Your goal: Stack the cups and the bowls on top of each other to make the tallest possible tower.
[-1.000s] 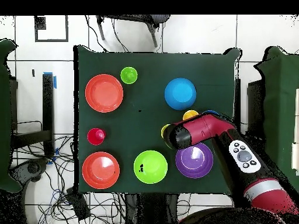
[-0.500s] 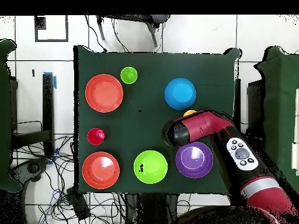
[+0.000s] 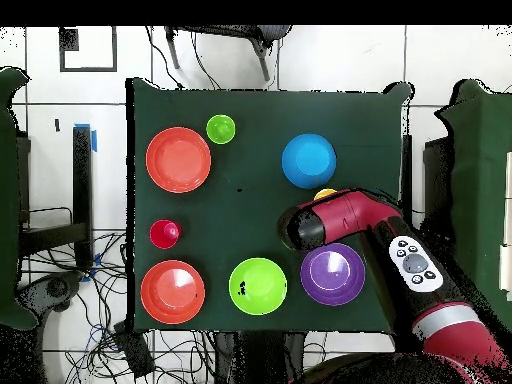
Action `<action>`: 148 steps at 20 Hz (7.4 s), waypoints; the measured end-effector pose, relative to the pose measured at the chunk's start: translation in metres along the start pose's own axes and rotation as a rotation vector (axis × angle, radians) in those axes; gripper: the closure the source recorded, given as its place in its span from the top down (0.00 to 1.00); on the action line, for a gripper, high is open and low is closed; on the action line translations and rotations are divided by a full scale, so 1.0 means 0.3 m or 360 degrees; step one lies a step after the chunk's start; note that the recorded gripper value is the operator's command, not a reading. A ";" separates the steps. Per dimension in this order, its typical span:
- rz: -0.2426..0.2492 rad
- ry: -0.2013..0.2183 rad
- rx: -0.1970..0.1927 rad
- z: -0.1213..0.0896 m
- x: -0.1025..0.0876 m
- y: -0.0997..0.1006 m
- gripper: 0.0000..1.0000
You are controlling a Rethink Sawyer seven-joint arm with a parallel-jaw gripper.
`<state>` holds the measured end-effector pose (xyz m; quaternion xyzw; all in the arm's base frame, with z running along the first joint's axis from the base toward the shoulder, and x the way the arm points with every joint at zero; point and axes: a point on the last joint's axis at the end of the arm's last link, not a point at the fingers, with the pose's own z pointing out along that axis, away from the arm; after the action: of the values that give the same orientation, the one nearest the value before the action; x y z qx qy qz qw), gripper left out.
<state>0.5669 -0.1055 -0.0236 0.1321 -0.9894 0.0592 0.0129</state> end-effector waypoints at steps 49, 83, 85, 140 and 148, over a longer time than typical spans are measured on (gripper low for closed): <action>0.0633 -0.0401 -0.0248 -0.539 -0.225 -0.461 0.00; 0.0586 -0.0389 -0.0317 -0.316 -0.292 -0.442 0.00; 0.0569 -0.0380 -0.0313 -0.291 -0.284 -0.433 0.00; 0.0510 -0.0520 -0.0215 -0.153 -0.468 -0.417 0.00; 0.0510 -0.0511 -0.0217 -0.153 -0.467 -0.416 0.00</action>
<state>0.7355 -0.1832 0.0304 -0.0202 -0.9888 -0.0282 -0.1455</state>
